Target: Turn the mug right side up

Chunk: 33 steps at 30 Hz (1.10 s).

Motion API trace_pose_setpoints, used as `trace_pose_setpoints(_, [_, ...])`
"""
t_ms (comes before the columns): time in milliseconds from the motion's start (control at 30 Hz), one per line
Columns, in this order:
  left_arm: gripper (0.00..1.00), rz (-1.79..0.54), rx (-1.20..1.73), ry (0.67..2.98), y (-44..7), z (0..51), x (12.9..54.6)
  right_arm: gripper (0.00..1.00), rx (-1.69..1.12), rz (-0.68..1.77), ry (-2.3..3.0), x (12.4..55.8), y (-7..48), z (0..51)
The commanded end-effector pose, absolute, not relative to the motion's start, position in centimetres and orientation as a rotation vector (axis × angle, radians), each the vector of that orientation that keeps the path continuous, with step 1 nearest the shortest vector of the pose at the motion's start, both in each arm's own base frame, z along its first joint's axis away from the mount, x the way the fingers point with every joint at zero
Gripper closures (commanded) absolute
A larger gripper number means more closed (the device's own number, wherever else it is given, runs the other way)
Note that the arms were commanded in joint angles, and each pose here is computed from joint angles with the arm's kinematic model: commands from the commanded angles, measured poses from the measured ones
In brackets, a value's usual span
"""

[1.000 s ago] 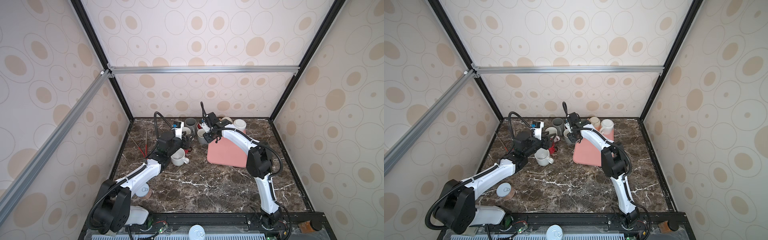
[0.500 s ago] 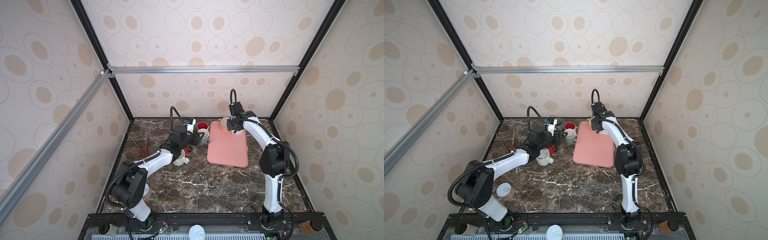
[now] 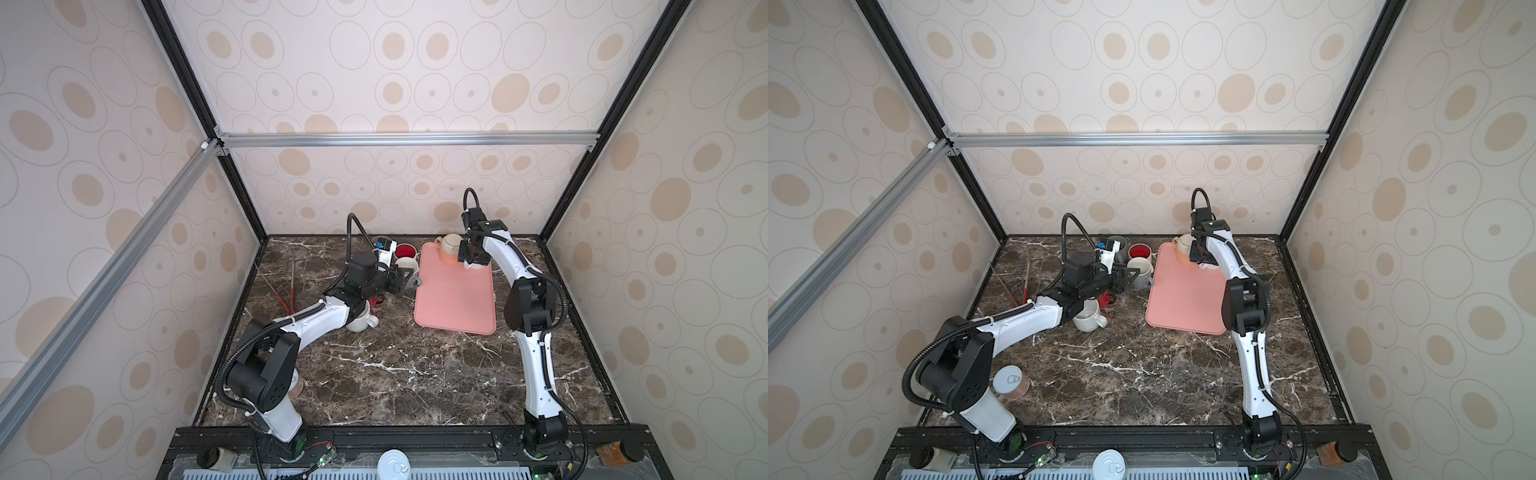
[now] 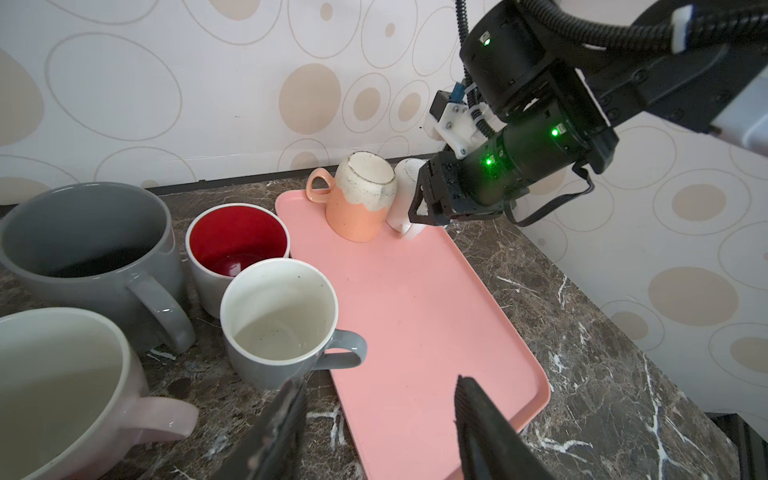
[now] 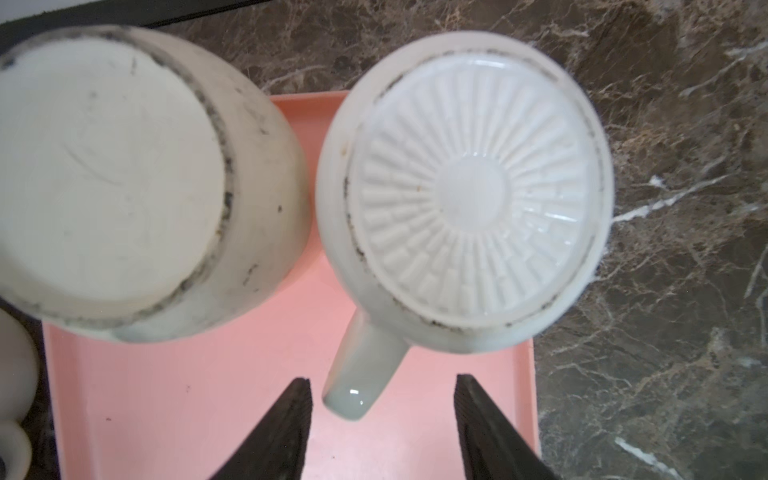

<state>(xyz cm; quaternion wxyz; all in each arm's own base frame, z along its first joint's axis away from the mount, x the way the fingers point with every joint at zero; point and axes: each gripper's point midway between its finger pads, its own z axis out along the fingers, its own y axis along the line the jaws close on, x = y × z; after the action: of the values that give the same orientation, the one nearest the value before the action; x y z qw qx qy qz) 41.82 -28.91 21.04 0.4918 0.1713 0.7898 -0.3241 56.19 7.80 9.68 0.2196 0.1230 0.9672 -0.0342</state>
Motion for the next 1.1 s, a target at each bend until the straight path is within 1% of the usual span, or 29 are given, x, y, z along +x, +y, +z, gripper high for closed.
trace_pose_setpoints(0, [0.42, -0.78, 0.445, 1.895, -29.0, 21.8, 42.1, 0.42, 0.4, -0.12, 2.687, 56.0, 7.3, 9.3])
trace_pose_setpoints(100, [0.42, -0.776, 0.445, 1.896, -28.9, 21.8, 42.0, 0.5, 0.386, -0.151, 2.7, 55.6, 6.9, 9.0])
trace_pose_setpoints(267, [0.42, -0.789, 0.446, 1.896, -29.0, 21.8, 42.0, 0.69, 0.354, -0.182, 2.727, 54.5, 6.5, 8.6])
trace_pose_setpoints(400, [0.42, -0.797, 0.446, 1.892, -29.1, 22.1, 41.9, 0.79, 0.338, -0.192, 2.738, 53.5, 6.2, 8.6])
trace_pose_setpoints(633, [0.42, -0.792, 0.446, 1.89, -28.7, 22.6, 41.4, 0.88, 0.297, -0.189, 2.753, 52.4, 6.0, 8.4])
trace_pose_setpoints(900, [0.42, -0.795, 0.442, 1.904, -28.2, 22.2, 40.5, 0.9, 0.278, -0.087, 2.755, 50.2, 6.9, 10.3])
trace_pose_setpoints(1067, [0.42, -0.812, 0.435, 1.888, -28.1, 23.0, 40.1, 0.92, 0.255, -0.011, 2.758, 47.5, 7.9, 11.5])
